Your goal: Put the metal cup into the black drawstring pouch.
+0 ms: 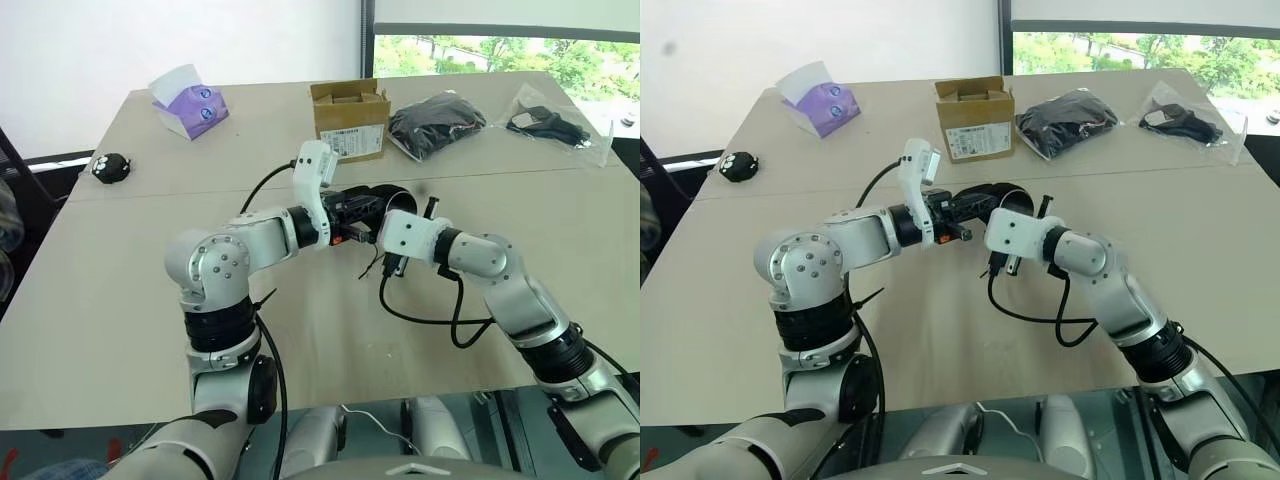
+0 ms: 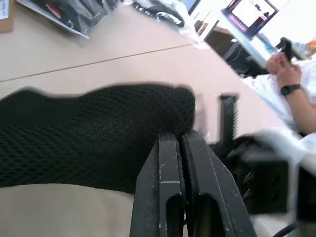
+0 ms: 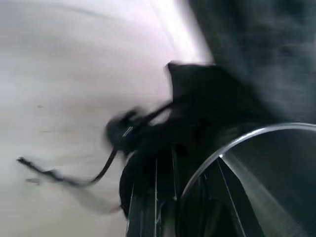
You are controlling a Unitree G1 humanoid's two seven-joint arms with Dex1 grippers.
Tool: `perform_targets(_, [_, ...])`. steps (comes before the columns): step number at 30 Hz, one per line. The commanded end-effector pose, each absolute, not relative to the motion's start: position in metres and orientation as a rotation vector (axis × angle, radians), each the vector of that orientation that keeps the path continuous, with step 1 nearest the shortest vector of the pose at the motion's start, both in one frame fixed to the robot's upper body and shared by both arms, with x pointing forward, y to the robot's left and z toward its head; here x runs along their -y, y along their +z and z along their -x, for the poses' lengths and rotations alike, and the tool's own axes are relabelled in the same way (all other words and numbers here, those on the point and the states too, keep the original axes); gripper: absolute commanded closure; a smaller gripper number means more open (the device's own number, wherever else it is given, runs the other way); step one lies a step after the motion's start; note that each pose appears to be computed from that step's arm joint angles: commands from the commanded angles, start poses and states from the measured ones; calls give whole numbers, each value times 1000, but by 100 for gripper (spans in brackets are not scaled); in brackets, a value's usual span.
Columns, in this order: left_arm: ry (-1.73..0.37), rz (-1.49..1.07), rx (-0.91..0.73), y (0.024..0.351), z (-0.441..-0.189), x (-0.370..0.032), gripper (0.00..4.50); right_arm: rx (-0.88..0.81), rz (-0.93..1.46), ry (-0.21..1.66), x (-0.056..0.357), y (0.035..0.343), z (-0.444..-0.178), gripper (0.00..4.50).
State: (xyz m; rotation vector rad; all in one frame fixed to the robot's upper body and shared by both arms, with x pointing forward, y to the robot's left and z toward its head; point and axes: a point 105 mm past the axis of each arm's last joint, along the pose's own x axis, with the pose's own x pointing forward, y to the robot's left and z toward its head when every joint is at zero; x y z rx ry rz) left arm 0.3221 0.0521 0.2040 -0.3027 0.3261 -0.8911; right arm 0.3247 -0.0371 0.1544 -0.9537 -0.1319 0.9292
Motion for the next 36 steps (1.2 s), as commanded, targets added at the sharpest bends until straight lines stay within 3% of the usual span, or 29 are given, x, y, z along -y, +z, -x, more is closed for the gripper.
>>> perform_targets(1, [-936,308,-289,214,-315,-46,450,200,1010,934,31,171,-321,380])
perform_targets(4, [-921,333,-290,214,-317,-48,450,207,997,928,34,177,-322,280])
perform_targets(5, [-904,341,-294,212,-320,-50,450,227,968,914,36,183,-322,213])
perform_targets(8, [-813,319,-323,202,-332,-61,450,317,894,890,43,203,-317,115])
perform_targets(15, [-710,372,-330,202,-352,-73,450,360,777,1013,65,216,-279,115])
perform_targets(19, [-723,450,-318,211,-355,-69,450,343,647,983,69,219,-275,115])
perform_targets(21, [-729,498,-313,215,-356,-67,450,250,558,969,74,205,-278,115])
perform_targets(23, [-735,559,-306,222,-358,-65,450,35,424,982,75,164,-278,115])
perform_targets(25, [-742,608,-299,228,-359,-62,450,-113,317,953,72,134,-281,115])
perform_targets(27, [-743,634,-298,233,-360,-60,450,-155,226,949,62,125,-283,115])
perform_targets(29, [-742,631,-302,234,-360,-57,450,-175,71,907,53,120,-294,115])
perform_targets(36, [-725,635,-315,229,-358,-55,450,-158,54,783,30,108,-344,115])
